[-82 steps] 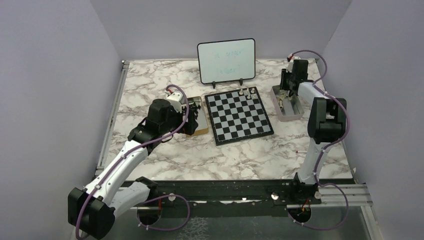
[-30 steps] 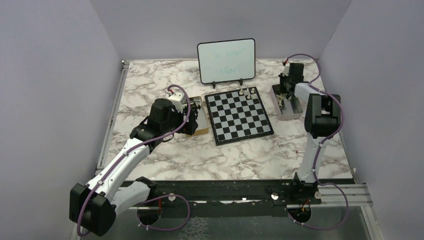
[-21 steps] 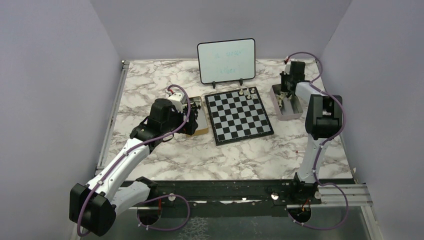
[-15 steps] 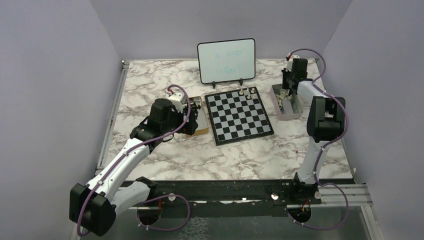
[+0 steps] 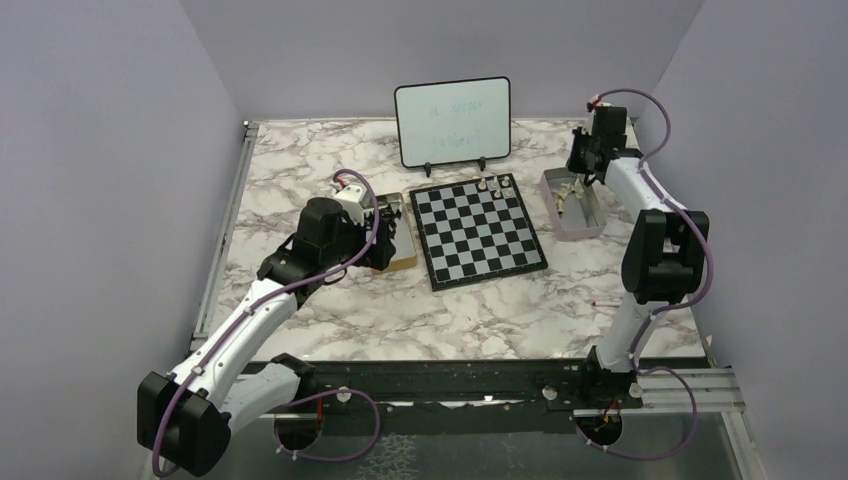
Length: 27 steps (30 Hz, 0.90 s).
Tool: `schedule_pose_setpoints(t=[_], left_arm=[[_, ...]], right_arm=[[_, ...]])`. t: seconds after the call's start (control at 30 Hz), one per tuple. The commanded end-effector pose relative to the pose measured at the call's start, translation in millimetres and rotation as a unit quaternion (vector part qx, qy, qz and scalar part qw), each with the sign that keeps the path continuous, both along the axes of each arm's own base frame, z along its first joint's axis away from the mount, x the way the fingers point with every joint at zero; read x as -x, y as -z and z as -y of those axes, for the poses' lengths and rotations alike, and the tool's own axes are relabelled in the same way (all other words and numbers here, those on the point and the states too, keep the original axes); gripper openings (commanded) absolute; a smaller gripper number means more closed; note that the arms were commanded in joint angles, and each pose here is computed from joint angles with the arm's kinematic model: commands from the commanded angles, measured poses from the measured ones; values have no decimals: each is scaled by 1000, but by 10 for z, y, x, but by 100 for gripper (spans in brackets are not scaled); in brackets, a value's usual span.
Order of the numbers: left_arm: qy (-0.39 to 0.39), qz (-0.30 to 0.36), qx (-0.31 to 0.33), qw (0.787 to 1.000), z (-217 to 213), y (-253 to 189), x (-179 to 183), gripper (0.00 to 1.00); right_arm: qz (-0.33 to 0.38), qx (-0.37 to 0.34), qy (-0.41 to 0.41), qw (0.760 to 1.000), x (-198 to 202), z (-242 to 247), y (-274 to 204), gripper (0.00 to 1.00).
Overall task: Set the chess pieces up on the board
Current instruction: Pick up the chess piece from the storage box, then place the chess piece on the chessboard.
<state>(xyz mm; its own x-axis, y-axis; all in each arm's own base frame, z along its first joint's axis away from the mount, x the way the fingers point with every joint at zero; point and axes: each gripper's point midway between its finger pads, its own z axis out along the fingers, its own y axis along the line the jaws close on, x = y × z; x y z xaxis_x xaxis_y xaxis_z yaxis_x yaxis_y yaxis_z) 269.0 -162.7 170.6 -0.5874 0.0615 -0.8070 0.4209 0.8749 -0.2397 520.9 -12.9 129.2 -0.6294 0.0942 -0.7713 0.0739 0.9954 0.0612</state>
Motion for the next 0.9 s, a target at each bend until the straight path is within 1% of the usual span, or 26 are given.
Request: schedule_pose_setpoints(t=[0.0, 0.1, 0.33, 0.57, 0.73, 0.87], left_arm=[[4, 16, 9, 1000, 11, -112, 23, 99], [6, 19, 10, 1000, 15, -128, 22, 99], [9, 26, 12, 1000, 18, -168, 35, 99], [10, 32, 15, 999, 11, -206, 49, 99], [9, 34, 14, 999, 5, -212, 50, 99], [9, 34, 14, 999, 5, -212, 49, 99]], right_arm=[[-13, -52, 5, 999, 201, -249, -199, 1], [-18, -72, -3, 997, 286, -398, -215, 2], [-24, -90, -46, 995, 453, -993, -183, 2], [-41, -59, -85, 994, 539, -1653, -1, 3], [-45, -57, -108, 991, 557, -2018, 115, 3], [-55, -37, -106, 992, 548, -2220, 244, 3]])
